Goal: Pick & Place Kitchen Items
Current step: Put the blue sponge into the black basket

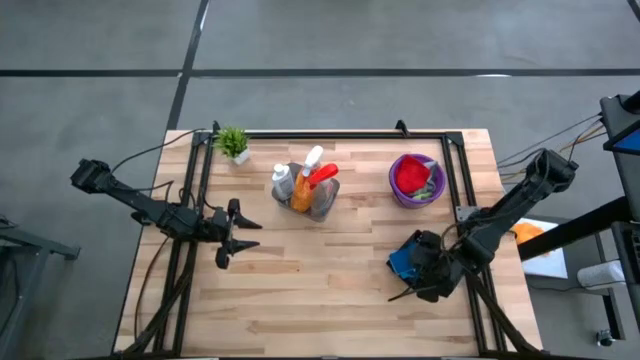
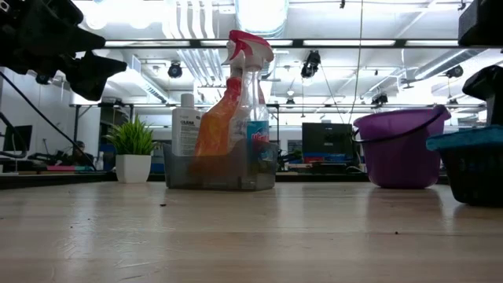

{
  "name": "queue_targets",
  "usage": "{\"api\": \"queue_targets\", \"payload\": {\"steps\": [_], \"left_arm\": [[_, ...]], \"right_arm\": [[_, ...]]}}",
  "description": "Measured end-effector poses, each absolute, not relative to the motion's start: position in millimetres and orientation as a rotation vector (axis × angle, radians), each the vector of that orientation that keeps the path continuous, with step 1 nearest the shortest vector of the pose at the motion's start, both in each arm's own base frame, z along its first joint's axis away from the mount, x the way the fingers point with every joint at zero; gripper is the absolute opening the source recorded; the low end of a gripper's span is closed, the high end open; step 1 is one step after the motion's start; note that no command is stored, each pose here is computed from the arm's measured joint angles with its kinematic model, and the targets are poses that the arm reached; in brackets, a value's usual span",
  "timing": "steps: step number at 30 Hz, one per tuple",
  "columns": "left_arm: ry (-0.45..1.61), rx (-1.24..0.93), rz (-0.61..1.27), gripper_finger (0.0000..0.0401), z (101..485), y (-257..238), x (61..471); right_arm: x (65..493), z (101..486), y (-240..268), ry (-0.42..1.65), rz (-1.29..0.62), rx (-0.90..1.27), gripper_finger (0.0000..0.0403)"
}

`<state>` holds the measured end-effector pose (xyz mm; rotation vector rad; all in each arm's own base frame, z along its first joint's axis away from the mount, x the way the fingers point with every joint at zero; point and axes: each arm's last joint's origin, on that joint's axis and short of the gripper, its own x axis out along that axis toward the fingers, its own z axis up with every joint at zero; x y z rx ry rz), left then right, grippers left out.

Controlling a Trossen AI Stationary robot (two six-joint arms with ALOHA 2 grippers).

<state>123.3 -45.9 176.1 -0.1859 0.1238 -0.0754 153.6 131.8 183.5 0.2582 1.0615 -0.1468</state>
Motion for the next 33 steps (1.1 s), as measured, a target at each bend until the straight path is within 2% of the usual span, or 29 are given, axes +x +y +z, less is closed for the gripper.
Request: {"api": "queue_targets", "payload": {"steps": [9,15,24,33], "left_arm": [[0.122,-0.186,-0.068,0.0231,176,-46,123],[0.121,-0.186,-0.064,0.0231,176,-45,123],[0.122,-0.186,-0.064,0.0231,176,-45,123],[0.133,-0.185,-0.063,0.0231,175,-45,123]], "right_arm": [[168,172,140,1.16,-0.224,0.236,0.0307],[179,178,150,1.263,-0.282,0.176,0.0307],[202,205,170,1.323,-0.329,0.071,0.0307],[199,240,180,1.199,-0.293,0.011,0.0307]]}}
